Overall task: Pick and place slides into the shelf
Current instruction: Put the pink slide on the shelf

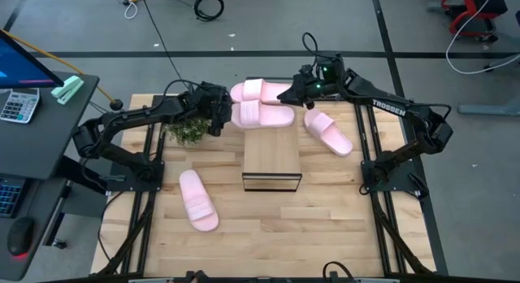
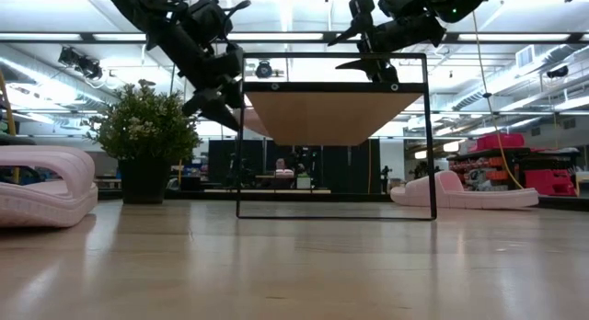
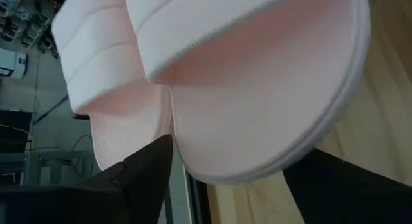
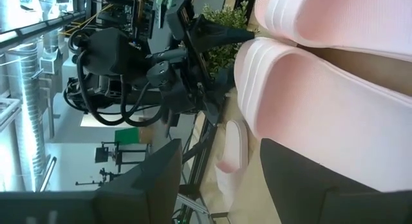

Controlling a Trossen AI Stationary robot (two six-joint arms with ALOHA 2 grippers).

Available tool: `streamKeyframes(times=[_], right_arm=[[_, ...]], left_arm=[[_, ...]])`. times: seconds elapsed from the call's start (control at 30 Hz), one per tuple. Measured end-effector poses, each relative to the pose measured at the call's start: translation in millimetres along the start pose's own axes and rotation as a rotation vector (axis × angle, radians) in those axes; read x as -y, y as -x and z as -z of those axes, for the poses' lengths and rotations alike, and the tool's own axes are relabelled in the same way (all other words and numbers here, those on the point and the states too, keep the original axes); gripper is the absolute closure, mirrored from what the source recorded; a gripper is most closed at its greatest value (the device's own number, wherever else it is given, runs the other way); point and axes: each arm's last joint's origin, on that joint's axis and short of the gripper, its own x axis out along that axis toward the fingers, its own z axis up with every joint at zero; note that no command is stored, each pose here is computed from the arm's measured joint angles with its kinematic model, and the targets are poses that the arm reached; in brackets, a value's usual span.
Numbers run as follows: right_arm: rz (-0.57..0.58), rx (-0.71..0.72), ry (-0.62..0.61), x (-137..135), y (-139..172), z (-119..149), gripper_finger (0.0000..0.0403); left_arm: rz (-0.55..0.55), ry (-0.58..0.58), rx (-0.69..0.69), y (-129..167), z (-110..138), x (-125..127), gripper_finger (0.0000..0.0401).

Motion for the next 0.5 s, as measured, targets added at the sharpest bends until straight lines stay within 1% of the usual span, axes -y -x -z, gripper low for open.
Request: streamKeyframes(times=[0.07,0.27,0.4,0.5], right_arm=[[0.0,0.0,0.0,0,0,0,0.0186],[0.0,0.0,0.002,0,0,0,0.0186],[-0.002,-0.004,0.004,0,0,0,0.0186],[-0.003,-0.006,0.009,0,0,0,0.0186]], left_arm=[[0.01,0.003,-0.023,1,2,1,0.0104],[-0.017,0.023,-0.057,2,2,0,0.009],[-0.06,0.02,-0.136,3,5,0,0.0091],[-0.083,0.02,-0.158,12,6,-2,0.0095]])
